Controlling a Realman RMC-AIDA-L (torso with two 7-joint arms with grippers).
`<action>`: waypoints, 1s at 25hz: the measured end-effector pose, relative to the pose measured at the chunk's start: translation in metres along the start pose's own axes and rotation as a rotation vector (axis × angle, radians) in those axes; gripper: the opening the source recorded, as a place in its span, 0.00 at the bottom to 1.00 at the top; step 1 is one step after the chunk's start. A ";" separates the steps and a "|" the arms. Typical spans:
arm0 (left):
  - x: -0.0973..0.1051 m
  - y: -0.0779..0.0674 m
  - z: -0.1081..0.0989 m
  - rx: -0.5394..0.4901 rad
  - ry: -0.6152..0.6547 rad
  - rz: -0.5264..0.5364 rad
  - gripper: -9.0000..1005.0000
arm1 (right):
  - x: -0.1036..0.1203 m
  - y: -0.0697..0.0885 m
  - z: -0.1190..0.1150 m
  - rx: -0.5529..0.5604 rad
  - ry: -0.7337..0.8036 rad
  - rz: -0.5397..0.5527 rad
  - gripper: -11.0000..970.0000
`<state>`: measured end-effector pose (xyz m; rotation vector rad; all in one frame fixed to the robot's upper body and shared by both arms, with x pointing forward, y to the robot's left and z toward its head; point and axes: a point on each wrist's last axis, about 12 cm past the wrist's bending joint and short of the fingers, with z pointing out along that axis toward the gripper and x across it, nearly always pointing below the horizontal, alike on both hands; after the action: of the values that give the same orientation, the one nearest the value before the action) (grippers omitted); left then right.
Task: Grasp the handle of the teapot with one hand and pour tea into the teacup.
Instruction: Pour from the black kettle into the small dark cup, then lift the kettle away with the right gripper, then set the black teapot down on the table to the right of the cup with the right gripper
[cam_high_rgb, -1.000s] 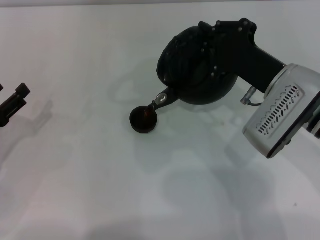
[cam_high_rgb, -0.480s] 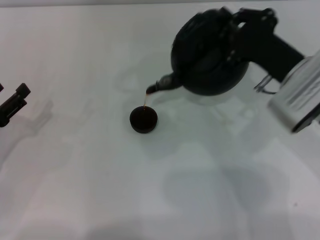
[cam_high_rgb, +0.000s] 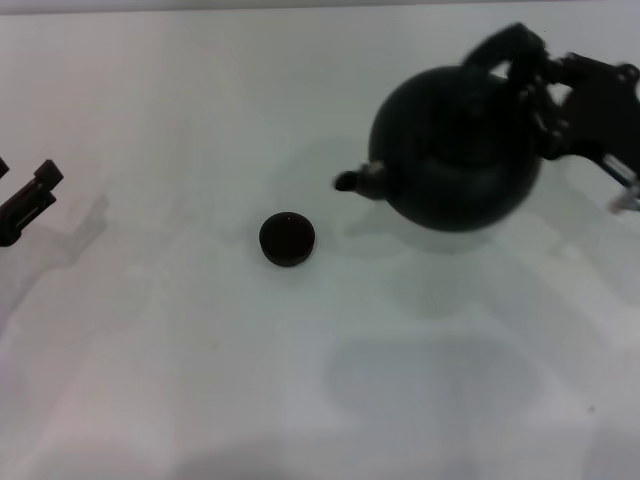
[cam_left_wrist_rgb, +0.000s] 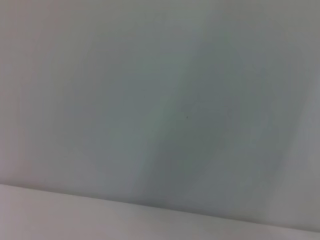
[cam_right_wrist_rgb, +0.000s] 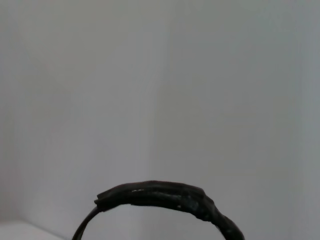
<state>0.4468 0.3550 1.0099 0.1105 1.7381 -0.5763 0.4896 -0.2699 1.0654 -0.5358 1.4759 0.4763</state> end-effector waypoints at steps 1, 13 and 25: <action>-0.001 0.000 0.001 -0.001 0.001 0.003 0.87 | 0.003 -0.004 -0.007 -0.009 -0.006 0.028 0.12; -0.009 0.001 0.020 0.016 0.001 0.025 0.87 | 0.027 -0.029 -0.035 0.061 0.013 -0.065 0.12; -0.011 0.001 0.022 0.015 -0.005 0.025 0.87 | 0.043 -0.033 -0.025 0.051 0.097 -0.077 0.12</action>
<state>0.4695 0.3490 1.0166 0.1415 1.7250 -0.5709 0.4915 -0.3121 1.0239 -0.5802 1.5501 0.3559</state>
